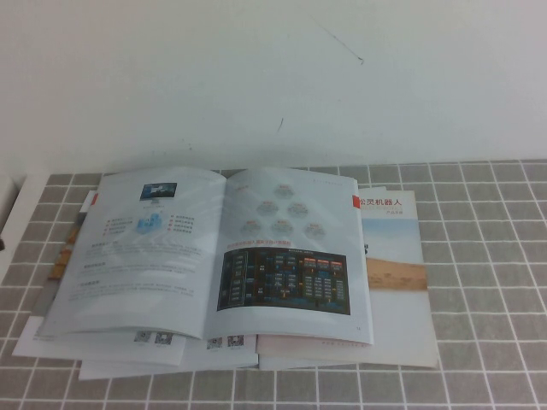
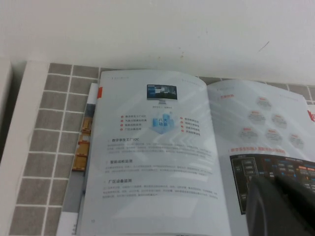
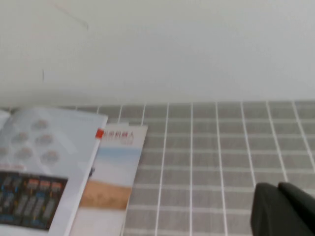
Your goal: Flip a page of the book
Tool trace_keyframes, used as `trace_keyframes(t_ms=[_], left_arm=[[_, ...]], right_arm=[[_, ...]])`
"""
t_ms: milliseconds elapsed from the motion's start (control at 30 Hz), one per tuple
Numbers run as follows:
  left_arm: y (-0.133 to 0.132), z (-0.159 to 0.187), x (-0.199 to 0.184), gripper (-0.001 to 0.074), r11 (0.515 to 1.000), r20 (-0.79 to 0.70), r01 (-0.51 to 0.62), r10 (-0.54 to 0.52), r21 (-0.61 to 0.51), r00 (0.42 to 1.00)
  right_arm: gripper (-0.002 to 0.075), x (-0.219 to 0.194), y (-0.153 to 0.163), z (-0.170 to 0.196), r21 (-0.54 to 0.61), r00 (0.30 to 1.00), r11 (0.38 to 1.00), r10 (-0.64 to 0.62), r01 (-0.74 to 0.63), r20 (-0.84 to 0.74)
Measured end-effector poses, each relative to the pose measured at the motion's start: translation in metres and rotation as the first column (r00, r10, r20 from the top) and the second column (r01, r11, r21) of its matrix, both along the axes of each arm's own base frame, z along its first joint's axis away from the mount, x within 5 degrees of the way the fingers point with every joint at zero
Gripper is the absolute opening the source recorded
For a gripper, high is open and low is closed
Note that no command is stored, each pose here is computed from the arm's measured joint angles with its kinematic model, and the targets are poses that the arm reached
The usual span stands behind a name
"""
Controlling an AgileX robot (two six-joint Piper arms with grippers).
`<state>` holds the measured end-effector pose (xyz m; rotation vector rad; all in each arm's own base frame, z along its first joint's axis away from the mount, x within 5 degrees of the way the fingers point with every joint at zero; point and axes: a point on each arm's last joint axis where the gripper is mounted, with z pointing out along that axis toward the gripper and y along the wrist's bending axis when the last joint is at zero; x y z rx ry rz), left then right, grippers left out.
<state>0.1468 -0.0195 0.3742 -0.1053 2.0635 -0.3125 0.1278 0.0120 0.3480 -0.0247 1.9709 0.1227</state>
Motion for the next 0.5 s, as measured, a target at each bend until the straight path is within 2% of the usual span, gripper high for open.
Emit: trace_keyframes(t_ms=[133,233,333,500], left_arm=[[-0.002,-0.009,0.022,-0.0003,0.999,-0.031,0.027,-0.026,0.031,0.999],[-0.005,-0.025,0.044,-0.0003,0.995,-0.104,0.079,-0.072,0.067,0.992],[-0.010,-0.048,0.069,-0.0003,0.987,-0.202,0.147,-0.130,0.072,0.971],[-0.018,-0.090,0.105,-0.0003,0.970,-0.338,0.240,-0.212,0.044,0.917]], right_arm=[[-0.0003,0.009,0.005,-0.019,0.042,0.981,0.999,0.029,-0.021,-0.194],[-0.0003,0.017,0.012,-0.031,0.066,0.946,0.994,0.103,-0.087,-0.307],[-0.0003,0.029,0.023,-0.040,0.079,0.912,0.973,0.230,-0.216,-0.340],[-0.0003,0.056,0.044,-0.055,0.160,0.828,0.890,0.455,-0.426,-0.328]])
